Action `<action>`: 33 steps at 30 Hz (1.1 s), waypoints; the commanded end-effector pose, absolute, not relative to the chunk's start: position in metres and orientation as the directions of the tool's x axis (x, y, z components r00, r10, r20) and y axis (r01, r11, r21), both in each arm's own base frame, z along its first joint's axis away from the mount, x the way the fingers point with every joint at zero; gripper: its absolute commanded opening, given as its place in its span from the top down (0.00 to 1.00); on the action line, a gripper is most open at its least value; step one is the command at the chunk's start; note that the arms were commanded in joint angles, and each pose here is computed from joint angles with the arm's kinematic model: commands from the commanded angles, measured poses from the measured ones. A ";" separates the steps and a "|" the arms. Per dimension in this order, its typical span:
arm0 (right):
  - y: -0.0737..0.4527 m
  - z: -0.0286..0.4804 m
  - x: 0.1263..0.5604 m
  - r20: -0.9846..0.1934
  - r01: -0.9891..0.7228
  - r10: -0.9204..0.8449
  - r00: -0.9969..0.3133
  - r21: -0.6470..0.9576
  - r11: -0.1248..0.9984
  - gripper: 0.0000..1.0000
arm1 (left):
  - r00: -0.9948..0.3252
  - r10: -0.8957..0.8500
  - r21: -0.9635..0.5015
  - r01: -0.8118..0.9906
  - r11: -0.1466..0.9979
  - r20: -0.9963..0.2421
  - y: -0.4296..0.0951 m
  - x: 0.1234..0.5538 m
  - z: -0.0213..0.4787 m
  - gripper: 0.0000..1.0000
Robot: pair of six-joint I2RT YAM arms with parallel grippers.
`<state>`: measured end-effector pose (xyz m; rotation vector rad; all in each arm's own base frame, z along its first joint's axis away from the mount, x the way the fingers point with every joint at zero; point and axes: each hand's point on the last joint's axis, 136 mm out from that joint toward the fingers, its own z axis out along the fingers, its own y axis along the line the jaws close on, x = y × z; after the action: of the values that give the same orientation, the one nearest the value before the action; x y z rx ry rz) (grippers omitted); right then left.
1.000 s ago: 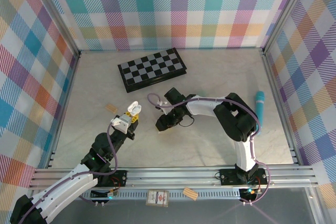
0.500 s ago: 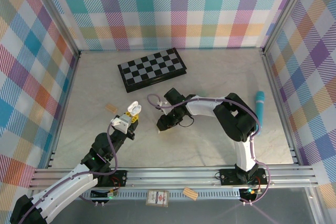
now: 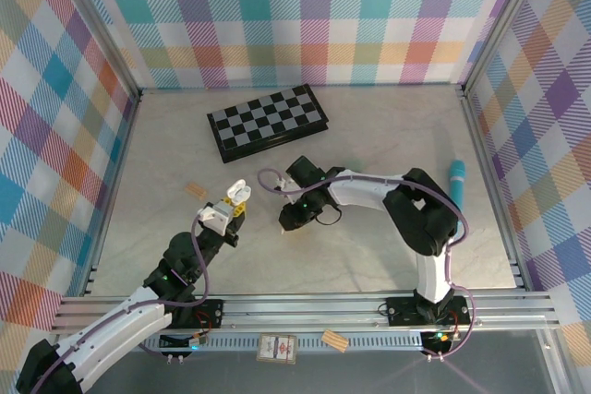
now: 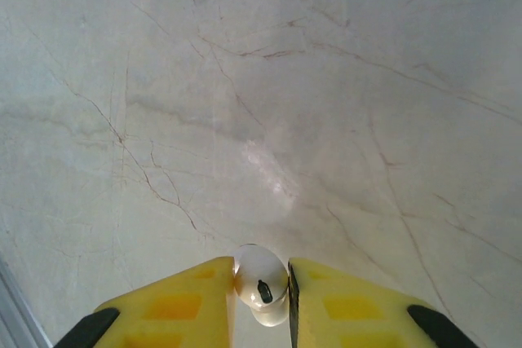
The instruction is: Insert the wireless bluetooth earbuds into the charging case
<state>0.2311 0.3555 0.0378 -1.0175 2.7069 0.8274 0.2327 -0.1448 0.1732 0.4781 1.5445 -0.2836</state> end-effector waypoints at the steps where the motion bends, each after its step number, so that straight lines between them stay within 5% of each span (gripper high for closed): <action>1: 0.339 0.060 0.244 -0.390 -0.683 -0.565 -0.727 0.323 0.655 0.76 | 0.068 0.104 0.124 0.495 0.860 -0.992 -0.153 0.234 0.199 0.89; 16: 0.301 0.195 0.267 -0.789 -0.750 -0.482 -0.381 -0.041 0.660 0.77 | 0.015 0.075 0.066 0.673 0.737 -0.997 -0.205 0.239 0.201 0.89; 25: 0.330 0.252 0.257 -0.884 -0.799 -0.435 -0.172 -0.133 0.587 0.78 | 0.010 0.055 0.046 0.714 0.699 -0.998 -0.222 0.240 0.205 0.90; 33: 0.361 0.257 0.248 -0.896 -0.855 -0.428 -0.119 -0.126 0.503 0.77 | 0.001 0.052 0.037 0.729 0.684 -0.999 -0.225 0.236 0.205 0.90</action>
<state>0.2501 0.3427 0.2358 -1.0633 1.8299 0.4802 0.2379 -0.2177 0.1769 0.6915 1.5768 -0.5528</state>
